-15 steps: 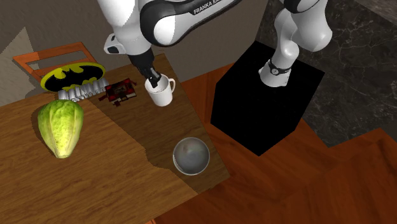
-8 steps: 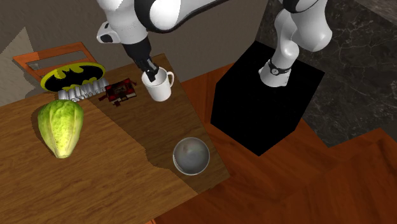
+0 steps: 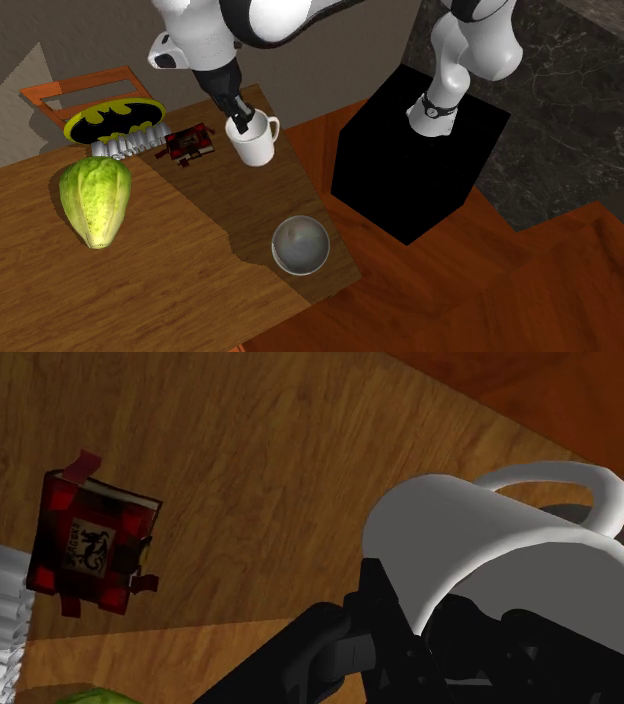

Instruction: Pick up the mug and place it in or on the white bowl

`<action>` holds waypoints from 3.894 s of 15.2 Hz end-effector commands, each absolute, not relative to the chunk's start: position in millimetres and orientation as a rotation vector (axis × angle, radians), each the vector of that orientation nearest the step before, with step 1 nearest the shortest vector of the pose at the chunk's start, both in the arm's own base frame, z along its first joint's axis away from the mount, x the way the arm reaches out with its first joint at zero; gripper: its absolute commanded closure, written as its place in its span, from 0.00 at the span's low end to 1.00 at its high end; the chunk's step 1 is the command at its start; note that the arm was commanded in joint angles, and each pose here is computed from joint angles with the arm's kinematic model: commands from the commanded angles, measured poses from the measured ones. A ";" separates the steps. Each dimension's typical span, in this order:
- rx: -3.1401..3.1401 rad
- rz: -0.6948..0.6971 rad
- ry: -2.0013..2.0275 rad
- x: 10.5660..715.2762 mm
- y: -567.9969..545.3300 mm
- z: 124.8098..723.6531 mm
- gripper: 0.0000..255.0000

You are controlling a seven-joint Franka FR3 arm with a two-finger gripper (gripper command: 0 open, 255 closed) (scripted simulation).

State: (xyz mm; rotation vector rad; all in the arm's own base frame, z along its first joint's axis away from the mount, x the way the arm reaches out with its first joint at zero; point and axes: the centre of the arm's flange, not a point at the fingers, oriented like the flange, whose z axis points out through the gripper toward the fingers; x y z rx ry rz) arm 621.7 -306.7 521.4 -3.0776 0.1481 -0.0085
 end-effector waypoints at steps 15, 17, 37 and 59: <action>-3.078 -0.009 0.149 693.5 -109.6 540.4 1.00; -3.078 -0.009 0.149 697.7 -98.5 536.2 1.00; -3.078 -0.009 0.149 697.7 -98.5 448.8 1.00; -3.078 -0.009 0.149 697.3 -101.4 498.7 0.00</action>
